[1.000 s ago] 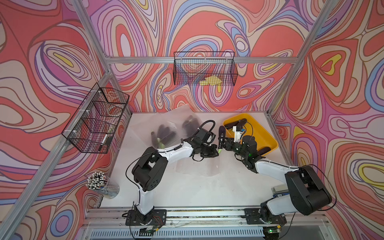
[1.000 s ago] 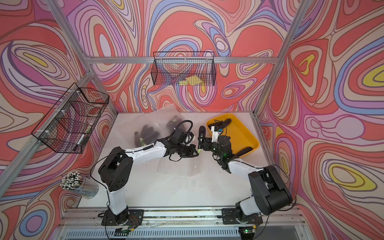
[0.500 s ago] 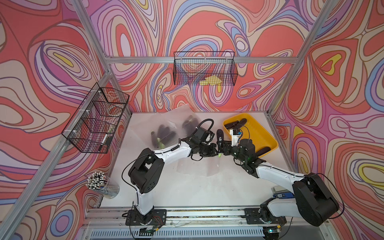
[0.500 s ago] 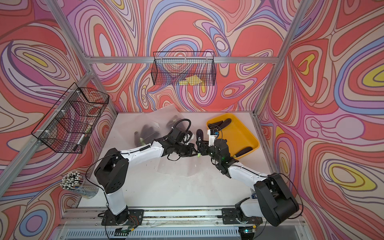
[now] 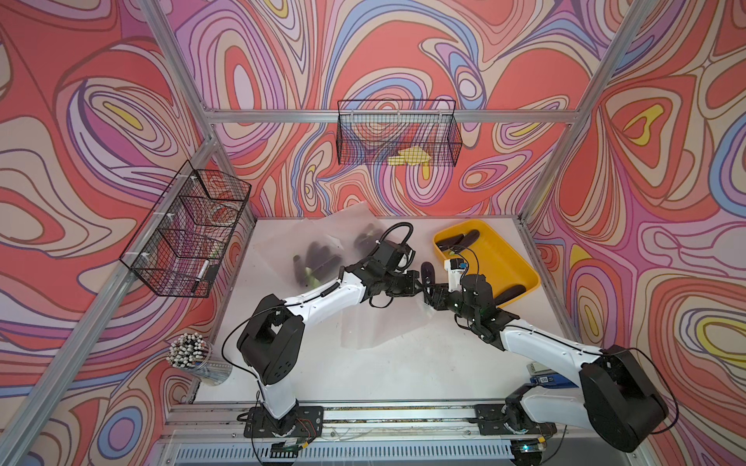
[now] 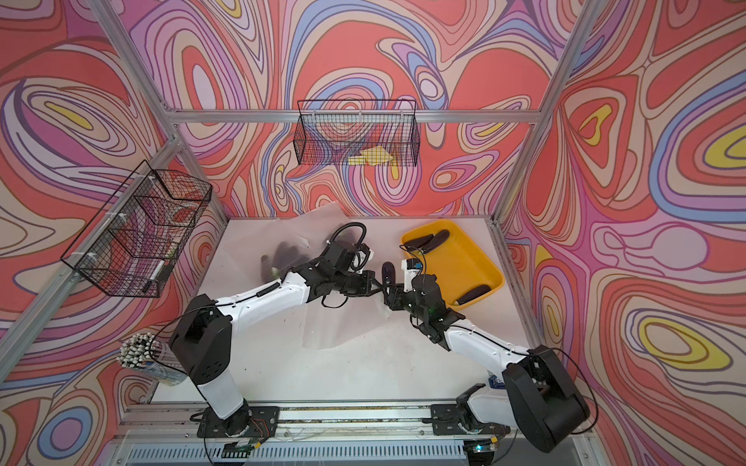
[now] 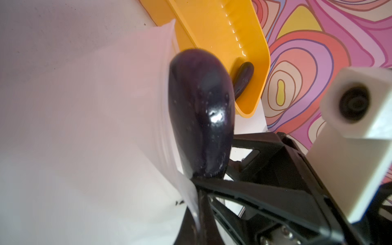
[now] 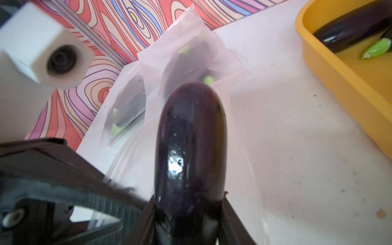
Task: Place the eggplant in a zip-top bag and seal the zipper
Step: Place the eggplant in the zipper food storage bag.
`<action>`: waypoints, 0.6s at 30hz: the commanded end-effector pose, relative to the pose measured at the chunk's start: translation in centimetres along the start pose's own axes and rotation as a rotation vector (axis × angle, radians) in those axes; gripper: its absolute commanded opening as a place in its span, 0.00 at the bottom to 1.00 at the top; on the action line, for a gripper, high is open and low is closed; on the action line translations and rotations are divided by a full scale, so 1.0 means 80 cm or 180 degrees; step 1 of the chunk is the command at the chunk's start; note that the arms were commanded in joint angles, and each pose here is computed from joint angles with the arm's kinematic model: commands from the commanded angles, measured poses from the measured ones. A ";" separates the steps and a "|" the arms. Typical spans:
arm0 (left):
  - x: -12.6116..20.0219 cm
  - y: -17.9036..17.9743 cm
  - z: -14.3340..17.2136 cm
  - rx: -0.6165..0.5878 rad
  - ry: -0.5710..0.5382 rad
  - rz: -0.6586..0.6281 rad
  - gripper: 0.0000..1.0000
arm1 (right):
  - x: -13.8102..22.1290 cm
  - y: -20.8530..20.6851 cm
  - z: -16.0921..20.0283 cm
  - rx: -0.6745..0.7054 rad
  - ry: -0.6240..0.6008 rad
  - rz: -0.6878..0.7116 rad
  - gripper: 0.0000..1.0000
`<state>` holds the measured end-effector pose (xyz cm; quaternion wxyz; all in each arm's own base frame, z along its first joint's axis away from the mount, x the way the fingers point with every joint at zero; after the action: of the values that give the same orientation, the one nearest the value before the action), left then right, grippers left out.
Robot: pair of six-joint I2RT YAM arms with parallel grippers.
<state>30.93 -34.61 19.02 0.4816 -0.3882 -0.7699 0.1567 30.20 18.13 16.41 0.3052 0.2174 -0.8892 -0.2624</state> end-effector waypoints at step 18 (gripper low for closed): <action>0.005 -0.001 0.000 -0.0273 -0.0044 0.0018 0.00 | -0.030 -0.003 0.045 -0.0385 0.1037 0.0174 0.33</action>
<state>31.06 -34.53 18.56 0.4765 -0.3908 -0.7751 0.1397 29.42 19.51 13.80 0.4174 0.2186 -0.8398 -0.2698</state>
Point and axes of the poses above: each gripper's point midway between its finger pads, its own x axis back along the fingers, its own y axis along the line the jaws close on, z = x × y, the point moved 4 cm from there along x, back along the fingers, and after that the axes turned 8 degrees about -x, right-handed, at the moved point
